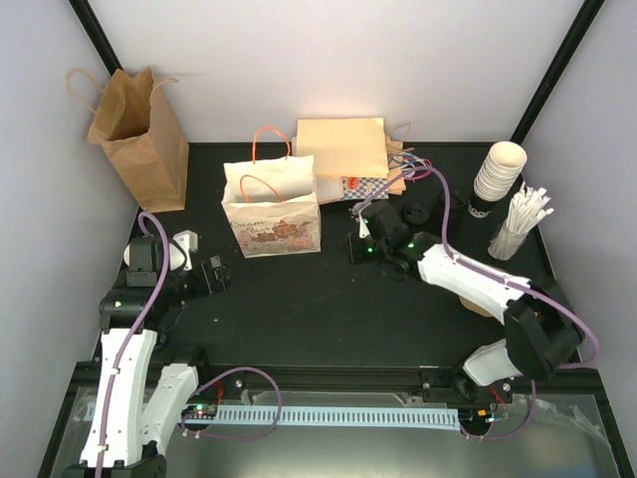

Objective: Pack the takeout coffee

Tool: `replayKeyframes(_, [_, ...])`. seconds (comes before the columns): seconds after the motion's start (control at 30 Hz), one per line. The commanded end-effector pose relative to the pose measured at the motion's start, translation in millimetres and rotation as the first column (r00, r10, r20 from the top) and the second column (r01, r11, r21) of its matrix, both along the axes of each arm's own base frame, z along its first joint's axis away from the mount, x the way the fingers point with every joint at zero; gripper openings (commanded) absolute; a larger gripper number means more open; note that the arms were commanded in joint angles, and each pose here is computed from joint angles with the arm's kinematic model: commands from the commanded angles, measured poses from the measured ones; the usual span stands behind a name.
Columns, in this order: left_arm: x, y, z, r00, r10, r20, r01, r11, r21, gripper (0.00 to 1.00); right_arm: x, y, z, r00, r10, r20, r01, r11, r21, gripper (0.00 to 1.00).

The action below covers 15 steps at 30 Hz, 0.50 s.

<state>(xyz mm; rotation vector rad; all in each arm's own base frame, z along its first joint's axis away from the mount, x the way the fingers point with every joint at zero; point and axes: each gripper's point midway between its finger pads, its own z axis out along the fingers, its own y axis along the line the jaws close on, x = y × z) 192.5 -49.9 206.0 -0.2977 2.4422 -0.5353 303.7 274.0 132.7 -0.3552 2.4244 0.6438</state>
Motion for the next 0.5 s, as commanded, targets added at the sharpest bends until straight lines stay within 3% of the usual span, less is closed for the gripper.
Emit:
replayKeyframes(0.0, [5.6, -14.4, 9.3, 0.995, -0.072, 0.063, 0.075, 0.996, -0.054, 0.99, 0.0, -35.9, 22.7, 0.997, -0.052, 0.064, 0.061, 0.987, -0.149, 0.27])
replayKeyframes(0.3, [15.1, -12.9, 6.8, 0.983, -0.131, 0.127, 0.130, 0.991, 0.017, 0.99, 5.5, -94.7, 112.1, 0.949, -0.208, 0.236, 0.267, 0.930, -0.252, 0.42])
replayKeyframes(0.37, [16.8, -14.8, 9.9, 0.979, -0.147, 0.143, 0.145, 0.989, 0.019, 0.99, 7.8, -101.9, 129.1, 0.939, -0.178, 0.295, 0.248, 0.942, -0.224, 0.67])
replayKeyframes(0.47, [20.8, -17.5, 20.9, 0.964, -0.182, 0.193, 0.177, 0.983, 0.044, 0.99, 15.7, -124.7, 146.5, 0.902, -0.254, 0.350, 0.319, 0.937, -0.141, 0.85])
